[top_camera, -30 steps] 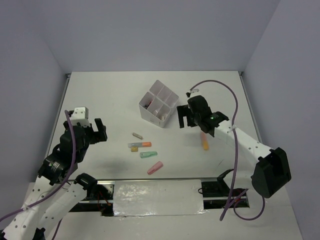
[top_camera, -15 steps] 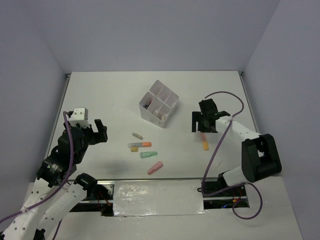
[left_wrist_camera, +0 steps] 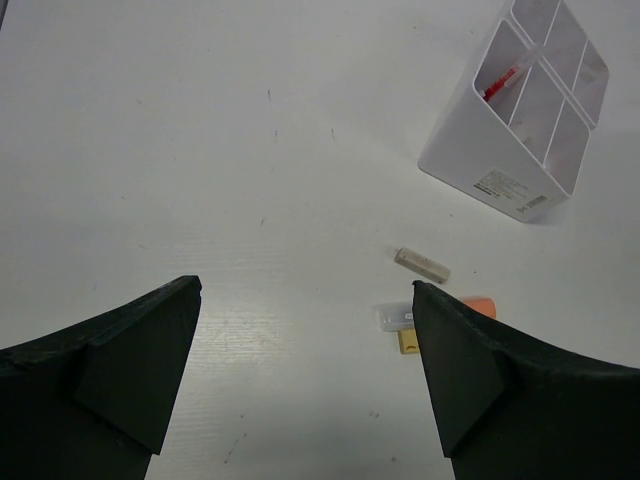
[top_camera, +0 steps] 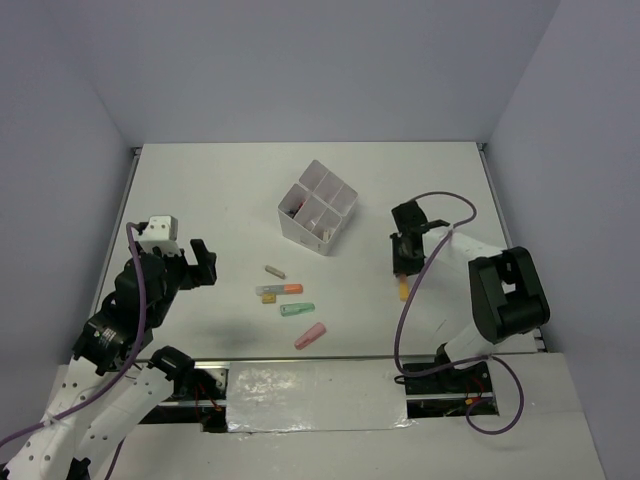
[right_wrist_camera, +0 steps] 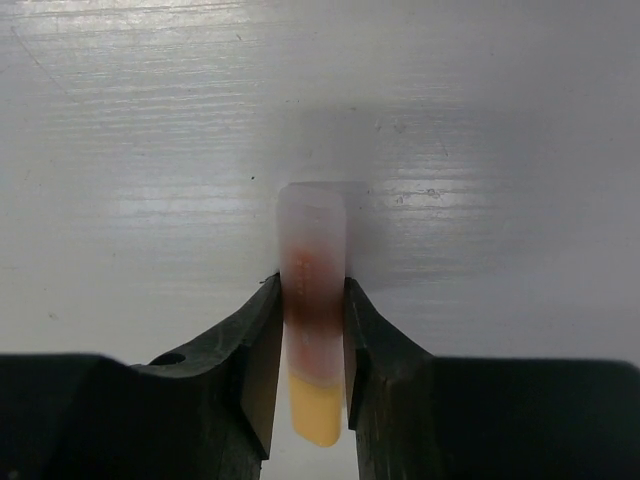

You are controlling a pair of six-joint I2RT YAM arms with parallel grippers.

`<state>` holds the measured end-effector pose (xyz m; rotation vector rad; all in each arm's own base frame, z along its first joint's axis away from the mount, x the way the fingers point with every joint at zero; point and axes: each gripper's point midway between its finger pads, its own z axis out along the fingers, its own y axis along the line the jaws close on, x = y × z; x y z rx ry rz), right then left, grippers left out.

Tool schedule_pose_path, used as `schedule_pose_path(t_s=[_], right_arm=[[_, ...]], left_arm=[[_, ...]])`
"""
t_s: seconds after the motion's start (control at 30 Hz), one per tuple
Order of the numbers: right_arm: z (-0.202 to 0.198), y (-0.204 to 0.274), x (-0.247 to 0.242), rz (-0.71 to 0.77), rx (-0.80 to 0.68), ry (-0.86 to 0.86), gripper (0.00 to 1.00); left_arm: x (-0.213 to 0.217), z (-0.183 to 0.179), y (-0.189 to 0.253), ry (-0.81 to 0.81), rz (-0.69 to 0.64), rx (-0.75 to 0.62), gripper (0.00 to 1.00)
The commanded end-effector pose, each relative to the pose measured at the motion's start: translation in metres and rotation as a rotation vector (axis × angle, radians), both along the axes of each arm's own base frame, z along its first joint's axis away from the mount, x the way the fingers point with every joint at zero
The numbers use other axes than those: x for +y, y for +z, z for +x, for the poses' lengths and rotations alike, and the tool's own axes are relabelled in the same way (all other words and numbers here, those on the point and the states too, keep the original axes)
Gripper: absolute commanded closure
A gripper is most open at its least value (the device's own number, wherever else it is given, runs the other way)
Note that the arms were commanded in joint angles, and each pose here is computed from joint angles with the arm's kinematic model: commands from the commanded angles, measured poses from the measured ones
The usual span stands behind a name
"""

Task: Sort the stationery into containers
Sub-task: Pick up the pen from the center of the board.

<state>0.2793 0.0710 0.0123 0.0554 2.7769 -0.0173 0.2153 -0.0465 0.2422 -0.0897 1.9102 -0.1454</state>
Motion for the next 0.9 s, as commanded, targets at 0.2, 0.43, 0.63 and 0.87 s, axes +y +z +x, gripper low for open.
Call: schedule_pose_path(t_s=[0.2, 0.43, 0.63, 0.87], right_arm=[[0.037, 0.067, 0.065, 0.216, -0.197, 0.186, 1.0], [0.143, 0.27, 0.145, 0.378, -0.903, 0.227, 1.0], [0.217, 0.315, 0.181, 0.469, -1.136, 0.173, 1.0], [0.255, 0.3, 0.211, 0.51, -1.299, 0.23, 1.0]], left_arm=[[-0.001, 0.003, 0.018, -0.016, -0.008, -0.07, 0.01], [0.001, 0.003, 0.018, -0.005, -0.006, -0.07, 0.01], [0.004, 0.002, 0.019, 0.012, -0.008, -0.076, 0.01], [0.005, 0.0, 0.021, 0.011, -0.014, -0.091, 0.01]])
